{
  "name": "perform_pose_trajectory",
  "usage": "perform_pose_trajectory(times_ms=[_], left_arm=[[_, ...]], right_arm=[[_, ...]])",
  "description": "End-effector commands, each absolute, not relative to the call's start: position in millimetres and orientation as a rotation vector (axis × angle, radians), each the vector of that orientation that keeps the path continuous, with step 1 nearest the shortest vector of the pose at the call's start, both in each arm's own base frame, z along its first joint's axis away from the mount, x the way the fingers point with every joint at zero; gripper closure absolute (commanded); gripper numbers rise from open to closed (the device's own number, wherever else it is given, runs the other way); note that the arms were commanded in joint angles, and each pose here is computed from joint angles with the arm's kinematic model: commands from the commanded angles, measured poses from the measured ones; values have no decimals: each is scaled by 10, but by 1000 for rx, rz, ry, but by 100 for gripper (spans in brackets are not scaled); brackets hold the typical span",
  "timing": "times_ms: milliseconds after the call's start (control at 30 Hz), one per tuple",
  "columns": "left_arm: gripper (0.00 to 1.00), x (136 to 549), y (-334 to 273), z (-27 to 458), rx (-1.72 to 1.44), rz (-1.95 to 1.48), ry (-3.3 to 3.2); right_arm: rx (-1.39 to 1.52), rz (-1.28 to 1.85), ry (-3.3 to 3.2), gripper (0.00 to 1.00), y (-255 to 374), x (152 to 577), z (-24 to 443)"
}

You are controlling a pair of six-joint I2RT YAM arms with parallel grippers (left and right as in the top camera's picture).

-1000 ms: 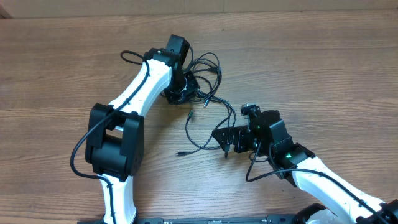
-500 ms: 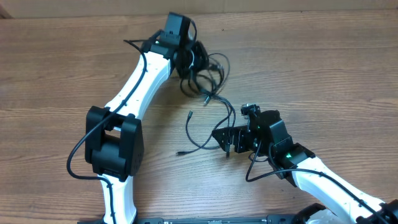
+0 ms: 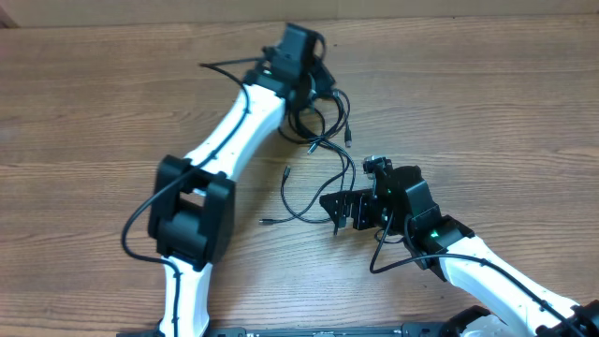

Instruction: Untangle cables

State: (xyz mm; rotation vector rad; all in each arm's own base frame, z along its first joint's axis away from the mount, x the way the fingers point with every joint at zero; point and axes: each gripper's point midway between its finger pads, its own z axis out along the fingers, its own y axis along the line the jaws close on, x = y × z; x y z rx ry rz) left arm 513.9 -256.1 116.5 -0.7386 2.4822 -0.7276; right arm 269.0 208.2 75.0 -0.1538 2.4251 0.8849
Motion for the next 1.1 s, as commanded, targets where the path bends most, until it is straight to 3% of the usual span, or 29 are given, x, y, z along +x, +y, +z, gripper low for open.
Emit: perform_pose_trajectory(times_ms=[0, 67, 233, 400, 533, 667, 1067], left_arm=[[7, 5146, -2511, 1047, -690, -621, 2502], [0, 5086, -2386, 964, -730, -564, 2538], [0, 4897, -1948, 762, -856, -323, 2601], [16, 4891, -1918, 718, -667, -268, 2655], [20, 4902, -1932, 629, -522, -232, 2688], [18, 4850, -1914, 450, -368, -169, 2752], [11, 4732, -1939, -49, -341, -123, 2856]], right_arm=[[-149, 859, 2429, 0, 2061, 2698, 726], [-149, 861, 2425, 0, 2065, 2703, 733], [-146, 863, 2423, 0, 2066, 2706, 737], [-146, 863, 2423, 0, 2067, 2707, 739], [-146, 863, 2422, 0, 2067, 2708, 739], [-145, 862, 2427, 0, 2064, 2701, 731], [-145, 862, 2427, 0, 2064, 2701, 731]])
